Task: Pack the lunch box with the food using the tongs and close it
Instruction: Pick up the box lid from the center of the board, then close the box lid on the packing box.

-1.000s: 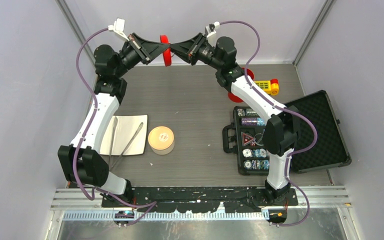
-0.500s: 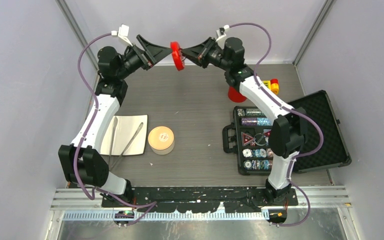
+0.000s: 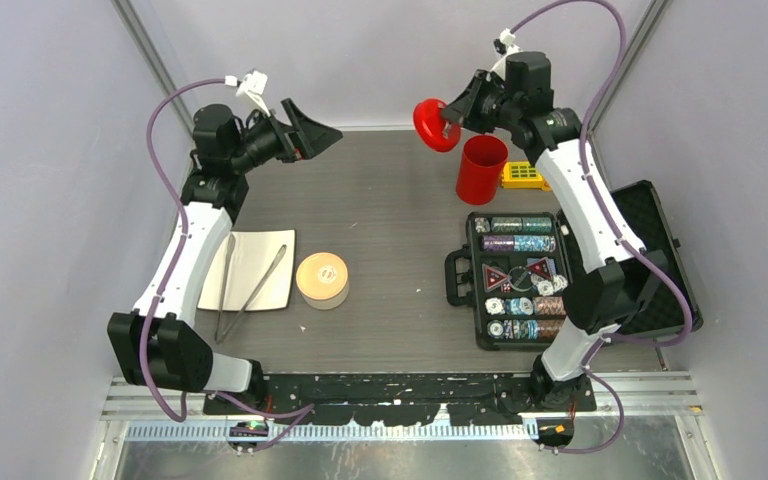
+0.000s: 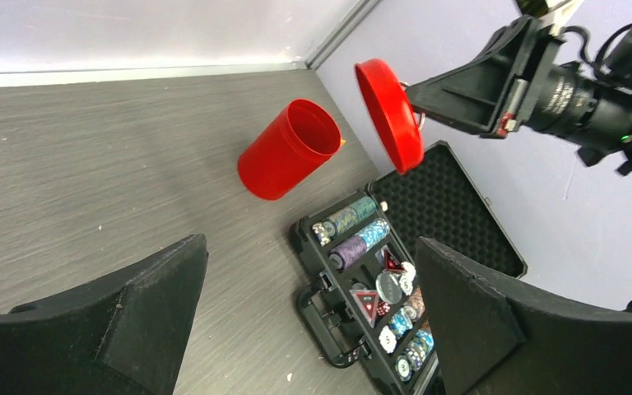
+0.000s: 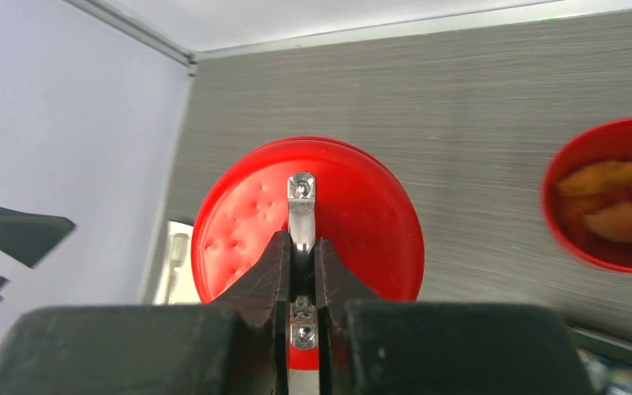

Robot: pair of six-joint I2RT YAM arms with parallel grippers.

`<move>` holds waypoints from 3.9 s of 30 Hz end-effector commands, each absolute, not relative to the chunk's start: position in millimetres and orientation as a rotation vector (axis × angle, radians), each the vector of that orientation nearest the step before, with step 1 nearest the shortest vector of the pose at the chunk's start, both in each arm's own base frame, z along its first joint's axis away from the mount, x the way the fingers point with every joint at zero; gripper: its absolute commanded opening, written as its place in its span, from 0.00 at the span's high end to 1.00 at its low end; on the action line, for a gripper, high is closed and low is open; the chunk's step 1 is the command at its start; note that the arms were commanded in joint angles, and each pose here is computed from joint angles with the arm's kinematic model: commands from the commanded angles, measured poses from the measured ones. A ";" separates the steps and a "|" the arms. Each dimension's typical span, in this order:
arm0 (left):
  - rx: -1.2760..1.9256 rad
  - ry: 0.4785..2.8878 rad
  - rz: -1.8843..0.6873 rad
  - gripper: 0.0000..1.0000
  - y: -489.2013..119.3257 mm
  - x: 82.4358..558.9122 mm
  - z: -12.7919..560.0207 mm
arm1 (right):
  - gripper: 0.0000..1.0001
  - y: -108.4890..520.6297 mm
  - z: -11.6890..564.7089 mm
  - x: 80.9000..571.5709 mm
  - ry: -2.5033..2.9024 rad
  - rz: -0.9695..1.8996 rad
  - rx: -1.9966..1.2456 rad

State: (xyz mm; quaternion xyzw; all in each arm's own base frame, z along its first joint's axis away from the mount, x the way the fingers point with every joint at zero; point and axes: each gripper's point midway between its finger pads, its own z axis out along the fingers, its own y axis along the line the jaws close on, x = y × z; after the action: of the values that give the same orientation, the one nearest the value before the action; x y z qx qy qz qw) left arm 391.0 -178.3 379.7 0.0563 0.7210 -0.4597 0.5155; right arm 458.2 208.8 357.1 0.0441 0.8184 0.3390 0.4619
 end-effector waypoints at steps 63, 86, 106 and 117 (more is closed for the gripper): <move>0.198 1.779 -1.046 0.00 -174.7 391.9 354.7 | 0.99 84.1 232.1 551.6 2.255 0.149 -0.239; 0.198 1.787 -1.056 0.00 -175.3 390.8 350.2 | 1.00 97.2 254.5 551.3 2.198 0.162 -0.283; 0.192 1.799 -1.056 0.00 -175.3 392.0 345.6 | 0.99 105.6 208.4 544.6 2.292 0.130 -0.357; 0.183 1.806 -1.053 0.00 -172.3 392.5 344.4 | 1.00 129.2 193.9 527.0 2.374 0.315 -0.306</move>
State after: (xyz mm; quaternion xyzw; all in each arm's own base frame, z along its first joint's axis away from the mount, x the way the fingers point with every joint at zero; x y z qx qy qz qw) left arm 390.0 -174.8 330.8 0.0673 0.7595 -0.4309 0.4827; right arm 546.6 103.8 188.7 -0.1234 0.9156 0.0633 0.3774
